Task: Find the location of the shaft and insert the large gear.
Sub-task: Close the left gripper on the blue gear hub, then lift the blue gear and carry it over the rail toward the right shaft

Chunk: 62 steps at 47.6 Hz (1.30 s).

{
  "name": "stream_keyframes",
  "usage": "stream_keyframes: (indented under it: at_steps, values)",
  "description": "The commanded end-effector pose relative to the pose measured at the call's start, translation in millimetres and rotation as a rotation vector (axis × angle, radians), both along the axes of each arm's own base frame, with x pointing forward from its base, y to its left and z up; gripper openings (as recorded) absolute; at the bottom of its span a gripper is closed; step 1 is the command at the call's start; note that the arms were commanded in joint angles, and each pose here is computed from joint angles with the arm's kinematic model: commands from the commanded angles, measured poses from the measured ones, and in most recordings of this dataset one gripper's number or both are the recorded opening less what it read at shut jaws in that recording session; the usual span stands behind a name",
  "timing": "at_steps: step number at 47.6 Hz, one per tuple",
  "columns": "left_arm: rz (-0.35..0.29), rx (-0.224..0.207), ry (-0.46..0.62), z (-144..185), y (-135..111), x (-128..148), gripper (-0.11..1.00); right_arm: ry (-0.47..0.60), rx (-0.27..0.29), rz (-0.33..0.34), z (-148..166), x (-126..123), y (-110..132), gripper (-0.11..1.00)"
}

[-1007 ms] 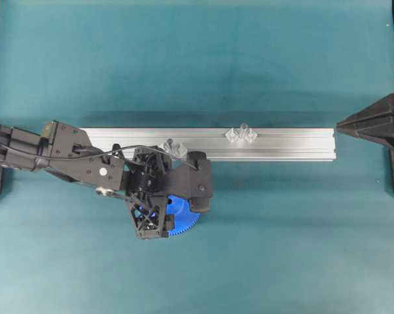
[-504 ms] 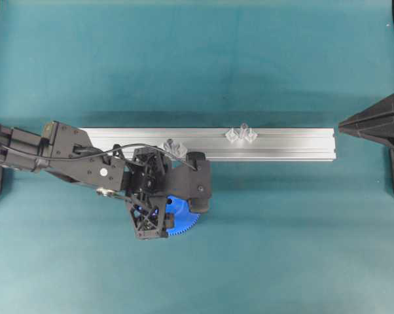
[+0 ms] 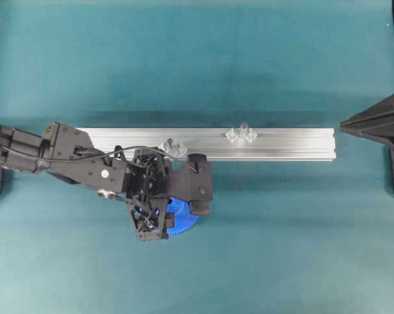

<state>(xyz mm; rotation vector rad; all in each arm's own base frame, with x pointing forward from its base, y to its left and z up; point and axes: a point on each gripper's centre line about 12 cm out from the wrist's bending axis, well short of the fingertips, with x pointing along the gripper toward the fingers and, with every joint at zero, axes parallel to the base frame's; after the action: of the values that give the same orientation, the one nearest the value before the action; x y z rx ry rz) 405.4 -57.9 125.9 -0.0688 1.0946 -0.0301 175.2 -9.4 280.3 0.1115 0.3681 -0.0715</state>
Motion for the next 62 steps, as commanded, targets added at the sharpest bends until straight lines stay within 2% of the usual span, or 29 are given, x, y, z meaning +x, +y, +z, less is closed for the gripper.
stream_keyframes:
  at_steps: [1, 22, 37, 50, 62]
  values:
    - [0.001, -0.008, -0.072, 27, 0, 6, 0.72, -0.014, 0.009, -0.005, 4, 1, 0, 0.08]
    - [-0.004, -0.025, -0.232, 89, 1, 14, 0.72, -0.017, 0.009, -0.005, 2, -2, 0, 0.08]
    - [0.039, -0.027, -0.349, 137, 22, 11, 0.72, -0.022, 0.009, -0.008, 2, -4, -1, 0.08]
    - [-0.037, 0.057, -0.417, 162, 34, 11, 0.72, -0.030, 0.010, -0.011, 2, -6, -1, 0.08]
    - [-0.017, 0.088, -0.468, 182, 52, 21, 0.72, -0.030, 0.010, -0.014, 1, -6, -1, 0.08]
